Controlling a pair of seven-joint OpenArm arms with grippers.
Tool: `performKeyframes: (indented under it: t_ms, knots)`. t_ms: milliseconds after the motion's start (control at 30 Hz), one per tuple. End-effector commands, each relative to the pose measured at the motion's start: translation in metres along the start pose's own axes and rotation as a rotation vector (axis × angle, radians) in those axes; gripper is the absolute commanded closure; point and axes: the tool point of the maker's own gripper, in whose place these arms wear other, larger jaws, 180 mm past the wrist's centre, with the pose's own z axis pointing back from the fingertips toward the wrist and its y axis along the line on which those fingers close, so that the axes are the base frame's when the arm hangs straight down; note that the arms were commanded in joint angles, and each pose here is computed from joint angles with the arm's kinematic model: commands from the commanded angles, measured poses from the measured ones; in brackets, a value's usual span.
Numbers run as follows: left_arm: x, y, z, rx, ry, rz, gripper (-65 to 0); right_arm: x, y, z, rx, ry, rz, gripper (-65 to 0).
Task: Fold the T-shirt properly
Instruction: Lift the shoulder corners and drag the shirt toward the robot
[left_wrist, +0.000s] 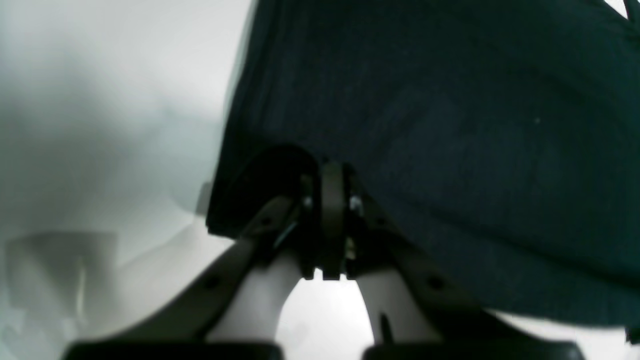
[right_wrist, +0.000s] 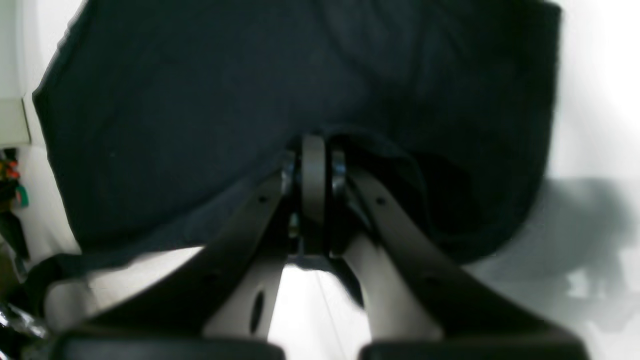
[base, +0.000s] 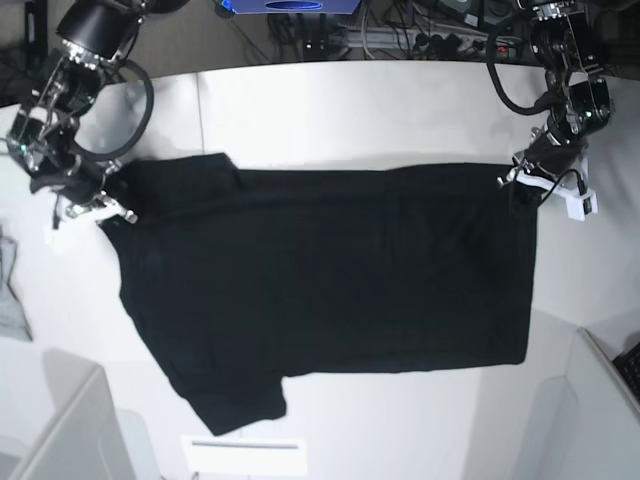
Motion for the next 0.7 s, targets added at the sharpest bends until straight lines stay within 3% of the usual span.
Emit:
performKeyframes:
  t_ms: [0,233,667]
  knots:
    - [0.013,-0.001,0.003,-0.006,-0.037,-0.015,0.0,0.016,0.010,0.000,0.016,-0.033,0.031,0.0]
    - [0.028,-0.008,0.000,-0.021,-0.071,-0.013,0.0,0.041,0.011,-0.025,-0.075,-0.037,0.105,0.0]
    - [0.041,-0.007,-0.014,-0.022,-0.083,0.025,0.0,0.070,0.027,-0.056,-0.031,-0.030,0.076,0.0]
